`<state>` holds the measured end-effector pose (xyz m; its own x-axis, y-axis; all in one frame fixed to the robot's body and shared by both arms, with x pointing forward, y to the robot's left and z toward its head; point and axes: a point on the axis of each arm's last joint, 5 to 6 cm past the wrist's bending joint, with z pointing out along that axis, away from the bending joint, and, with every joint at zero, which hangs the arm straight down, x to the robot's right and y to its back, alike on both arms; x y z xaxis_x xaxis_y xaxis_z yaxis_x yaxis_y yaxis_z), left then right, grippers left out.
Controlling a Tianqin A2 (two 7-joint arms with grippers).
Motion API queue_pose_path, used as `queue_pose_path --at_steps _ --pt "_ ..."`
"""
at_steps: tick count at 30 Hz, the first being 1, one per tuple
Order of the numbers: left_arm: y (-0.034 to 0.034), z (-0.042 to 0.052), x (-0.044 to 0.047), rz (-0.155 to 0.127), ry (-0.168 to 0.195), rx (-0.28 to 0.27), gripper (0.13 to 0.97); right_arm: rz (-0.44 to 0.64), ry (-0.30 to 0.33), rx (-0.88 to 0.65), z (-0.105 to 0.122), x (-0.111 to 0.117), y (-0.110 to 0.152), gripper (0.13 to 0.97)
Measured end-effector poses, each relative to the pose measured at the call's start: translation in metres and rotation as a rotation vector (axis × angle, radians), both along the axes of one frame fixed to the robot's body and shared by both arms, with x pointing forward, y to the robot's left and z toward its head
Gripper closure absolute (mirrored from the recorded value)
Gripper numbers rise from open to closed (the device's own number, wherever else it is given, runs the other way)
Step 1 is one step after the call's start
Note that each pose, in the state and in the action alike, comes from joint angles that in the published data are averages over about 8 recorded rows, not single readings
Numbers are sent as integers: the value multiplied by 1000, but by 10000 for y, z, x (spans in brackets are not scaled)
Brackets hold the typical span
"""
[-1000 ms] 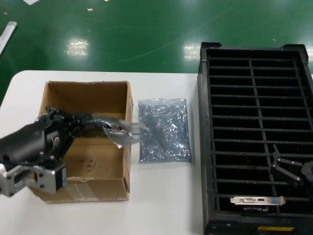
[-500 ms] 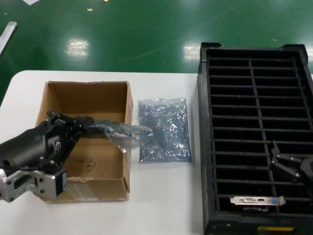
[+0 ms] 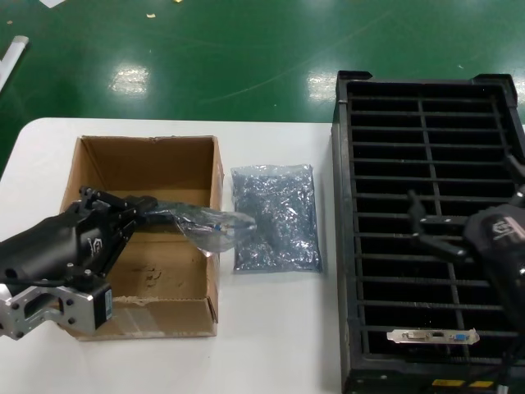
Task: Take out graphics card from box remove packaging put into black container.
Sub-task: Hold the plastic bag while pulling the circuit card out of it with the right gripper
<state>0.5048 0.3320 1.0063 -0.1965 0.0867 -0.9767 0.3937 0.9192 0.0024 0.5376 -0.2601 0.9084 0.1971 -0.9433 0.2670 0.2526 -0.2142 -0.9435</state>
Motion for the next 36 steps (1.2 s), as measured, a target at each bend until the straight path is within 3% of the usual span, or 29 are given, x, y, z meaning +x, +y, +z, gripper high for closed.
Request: queue_pose_path --at_steps 10,19,27,31,36 --pt "0 0 0 0 0 0 959 155 -90 -187 50 -32 -17 183" --pt "0 0 0 0 0 0 959 279 -108 -276 -23 -56 117 302" --pt "0 0 0 0 0 0 959 361 -113 -350 -75 -52 315 486" --pt "0 0 0 0 0 0 959 402 -118 -378 -83 -49 396 486" --pt "0 0 0 0 0 0 959 452 -123 -415 -82 -40 483 620"
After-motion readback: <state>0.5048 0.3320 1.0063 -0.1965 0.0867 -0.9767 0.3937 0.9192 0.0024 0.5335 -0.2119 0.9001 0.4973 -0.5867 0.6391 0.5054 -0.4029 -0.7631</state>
